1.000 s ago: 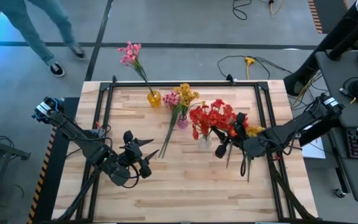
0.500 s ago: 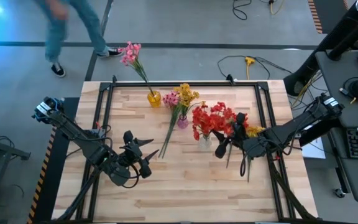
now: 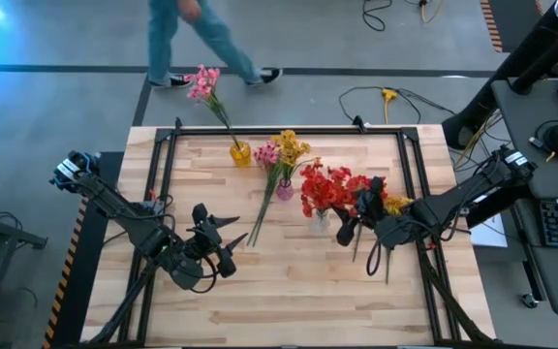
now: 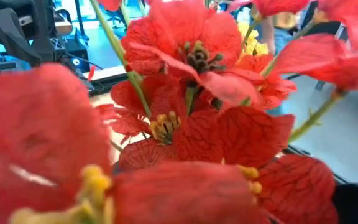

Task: Sort flowers into vase by color
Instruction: Put the bottom red flowers into the transparent vase

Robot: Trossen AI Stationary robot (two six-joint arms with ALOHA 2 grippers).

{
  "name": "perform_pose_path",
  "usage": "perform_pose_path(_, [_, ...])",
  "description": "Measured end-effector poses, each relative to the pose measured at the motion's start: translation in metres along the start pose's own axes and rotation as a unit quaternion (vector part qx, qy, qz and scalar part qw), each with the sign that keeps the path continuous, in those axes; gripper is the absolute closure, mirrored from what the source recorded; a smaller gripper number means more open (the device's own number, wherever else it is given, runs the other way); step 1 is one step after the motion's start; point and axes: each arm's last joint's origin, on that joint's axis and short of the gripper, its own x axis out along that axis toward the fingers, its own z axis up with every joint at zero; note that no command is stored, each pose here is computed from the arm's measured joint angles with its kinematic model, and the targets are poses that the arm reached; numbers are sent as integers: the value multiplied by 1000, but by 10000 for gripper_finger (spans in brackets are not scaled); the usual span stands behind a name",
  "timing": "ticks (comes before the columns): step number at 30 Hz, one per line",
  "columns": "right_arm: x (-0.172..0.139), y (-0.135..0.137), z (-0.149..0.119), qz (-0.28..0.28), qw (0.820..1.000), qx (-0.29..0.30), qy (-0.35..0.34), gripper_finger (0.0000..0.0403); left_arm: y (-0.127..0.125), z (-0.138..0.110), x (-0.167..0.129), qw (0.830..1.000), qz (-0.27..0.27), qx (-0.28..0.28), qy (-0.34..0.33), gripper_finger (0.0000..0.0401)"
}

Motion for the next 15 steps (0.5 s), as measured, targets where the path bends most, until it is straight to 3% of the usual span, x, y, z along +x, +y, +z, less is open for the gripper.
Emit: perform_pose_path(15, [-3, -2, -8, 31, 998, 14, 45, 159, 0, 0, 0, 1000, -1, 0, 0, 201])
